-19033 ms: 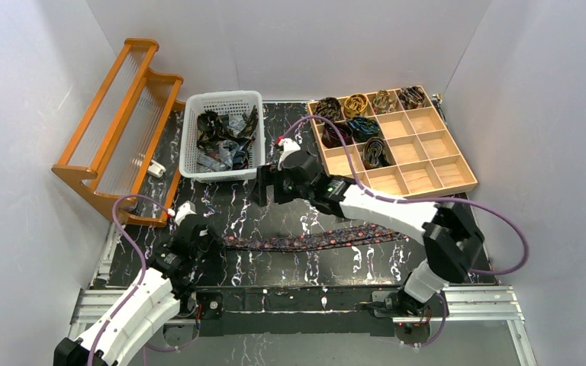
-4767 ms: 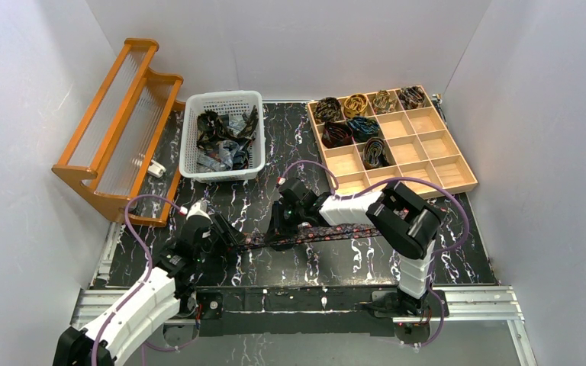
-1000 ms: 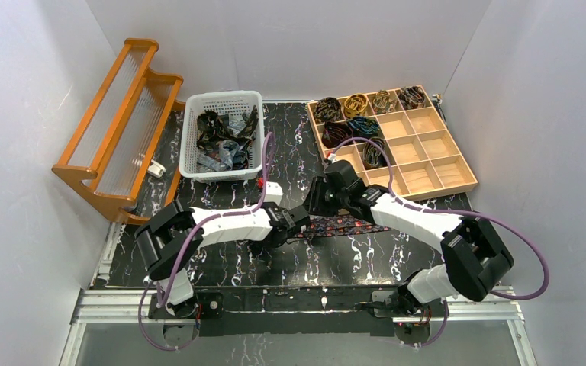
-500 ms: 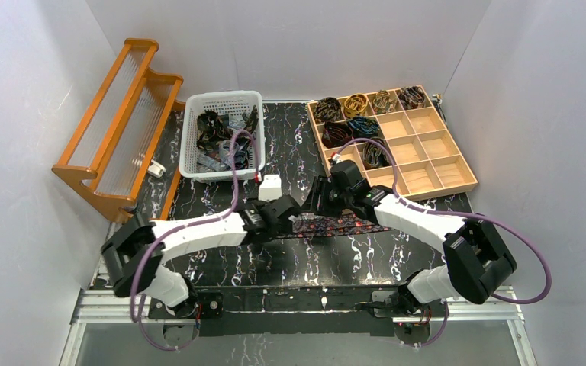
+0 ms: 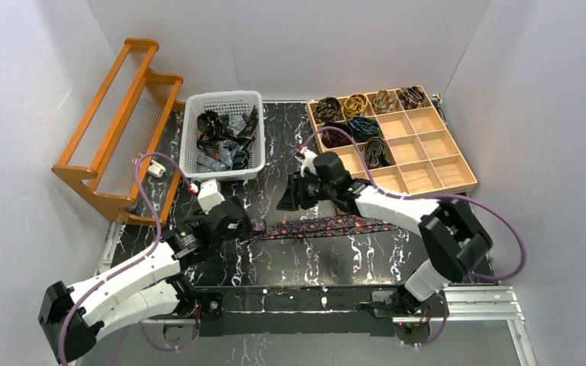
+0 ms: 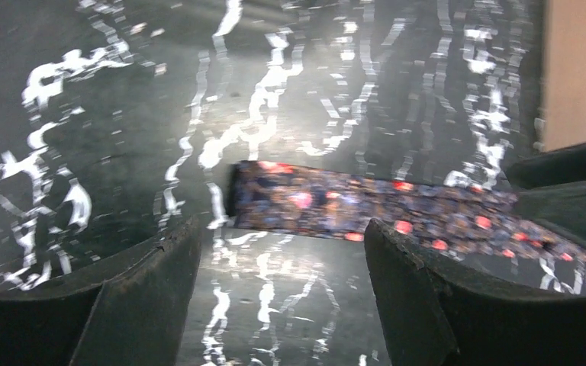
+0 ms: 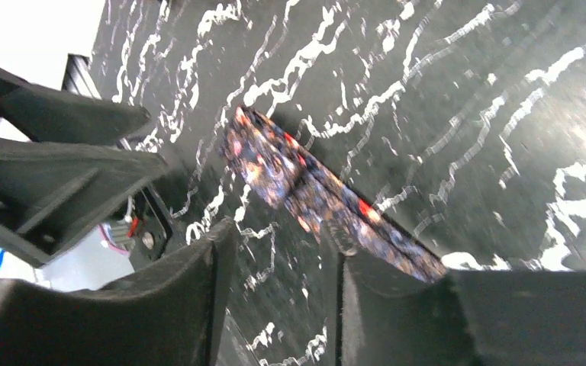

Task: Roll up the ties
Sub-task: Roll the tie at the center of the board.

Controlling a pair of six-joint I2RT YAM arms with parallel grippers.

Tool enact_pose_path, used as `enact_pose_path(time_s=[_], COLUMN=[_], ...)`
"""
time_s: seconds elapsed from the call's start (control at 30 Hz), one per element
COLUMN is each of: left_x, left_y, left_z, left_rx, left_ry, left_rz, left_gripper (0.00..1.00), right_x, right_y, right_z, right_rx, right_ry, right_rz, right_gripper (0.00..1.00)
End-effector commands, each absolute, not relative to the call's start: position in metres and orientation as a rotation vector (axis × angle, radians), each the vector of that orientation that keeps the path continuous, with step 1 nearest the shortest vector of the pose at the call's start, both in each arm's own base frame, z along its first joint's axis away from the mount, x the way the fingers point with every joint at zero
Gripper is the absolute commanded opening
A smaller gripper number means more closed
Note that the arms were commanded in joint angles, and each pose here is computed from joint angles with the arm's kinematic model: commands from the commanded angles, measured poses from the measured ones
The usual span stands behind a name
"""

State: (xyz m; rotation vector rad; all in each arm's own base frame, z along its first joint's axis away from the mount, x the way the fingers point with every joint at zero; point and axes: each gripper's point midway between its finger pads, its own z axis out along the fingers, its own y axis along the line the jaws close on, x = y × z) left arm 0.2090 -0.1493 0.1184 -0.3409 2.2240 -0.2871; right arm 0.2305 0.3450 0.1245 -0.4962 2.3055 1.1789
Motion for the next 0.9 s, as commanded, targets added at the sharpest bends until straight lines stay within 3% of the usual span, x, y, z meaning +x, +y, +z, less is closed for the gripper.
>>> enact_pose_path(time_s=[0.0,0.07,0.2,0.33,0.57,0.87], left_x=[0.195,0.193,0.194,0.195,0.195,0.19], left_y=[-0.109,-0.102,-0.093,-0.093,-0.097,-0.095], left_z=[0.088,0.081,0.066,0.049,0.035,0.031], left_rx=[-0.467,-0.502,-0.539,-0.555,-0.595,-0.604], left_ry=[2.29,2.297,2.348,2.4,2.421,2.42], left_rz=[-0.183,-0.178,-0.165,-0.192,-0.297,-0.321], left_gripper=[0.75,0.76,0.77,0.77,0.77,0.77], right_x=[0.246,0.243,0.231,0.22,0.204,0.201], right_y=[0.377,0.386,0.393,0.399,0.41,0.416], right_z=[0.141,0.13,0.113,0.103,0.073,0.061], right_rx=[-0.584,-0.529,-0.41,-0.405,-0.417,-0.395], right_ry=[2.29,2.372,2.472,2.528,2.667,2.713], right_rz=[1.189,1.197,1.21,1.229,1.238,1.279], right_gripper=[0.47,0.45,0.67,0.71,0.66,0.5])
